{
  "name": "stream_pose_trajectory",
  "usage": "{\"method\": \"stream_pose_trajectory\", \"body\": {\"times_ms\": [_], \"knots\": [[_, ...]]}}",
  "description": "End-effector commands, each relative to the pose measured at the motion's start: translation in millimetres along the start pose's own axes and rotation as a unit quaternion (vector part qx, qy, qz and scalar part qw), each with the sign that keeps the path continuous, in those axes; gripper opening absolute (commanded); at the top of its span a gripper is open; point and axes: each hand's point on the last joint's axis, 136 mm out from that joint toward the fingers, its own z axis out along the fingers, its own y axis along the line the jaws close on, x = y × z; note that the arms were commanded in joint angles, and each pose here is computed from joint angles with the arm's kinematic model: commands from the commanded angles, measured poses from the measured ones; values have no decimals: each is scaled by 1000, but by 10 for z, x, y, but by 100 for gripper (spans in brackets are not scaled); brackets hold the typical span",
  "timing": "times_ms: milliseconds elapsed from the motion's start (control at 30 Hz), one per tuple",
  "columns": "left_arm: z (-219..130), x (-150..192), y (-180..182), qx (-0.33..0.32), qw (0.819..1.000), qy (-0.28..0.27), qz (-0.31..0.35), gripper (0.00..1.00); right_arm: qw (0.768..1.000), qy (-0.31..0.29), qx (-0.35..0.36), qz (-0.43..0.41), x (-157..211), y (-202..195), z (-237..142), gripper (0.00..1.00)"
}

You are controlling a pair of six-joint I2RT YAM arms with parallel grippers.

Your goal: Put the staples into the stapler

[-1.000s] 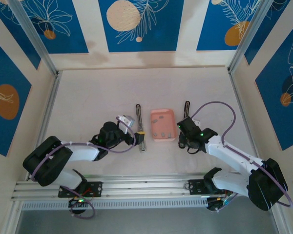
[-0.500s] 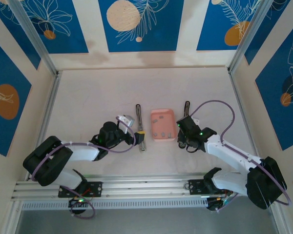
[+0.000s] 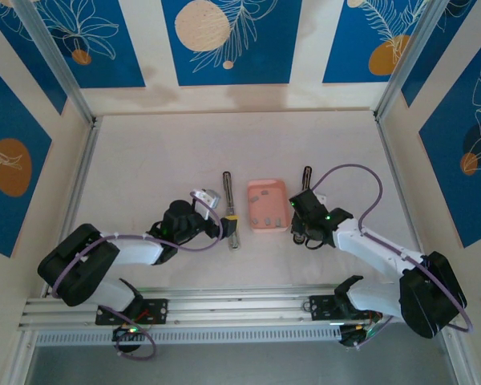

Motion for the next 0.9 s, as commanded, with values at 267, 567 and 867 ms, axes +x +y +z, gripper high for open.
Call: {"method": "stream_pose_trajectory", "body": {"times_ms": [267, 567, 867], "knots": [[22, -14, -35, 3, 1000, -3, 4, 98, 1000, 19, 5, -1, 99, -41, 63, 13], [21, -9, -37, 4, 1000, -1, 1, 97, 1000, 9, 3, -1, 62, -51, 14, 12], [26, -16, -37, 4, 1000, -1, -1, 97, 1000, 4, 6, -3, 59, -124, -64, 13]]}}
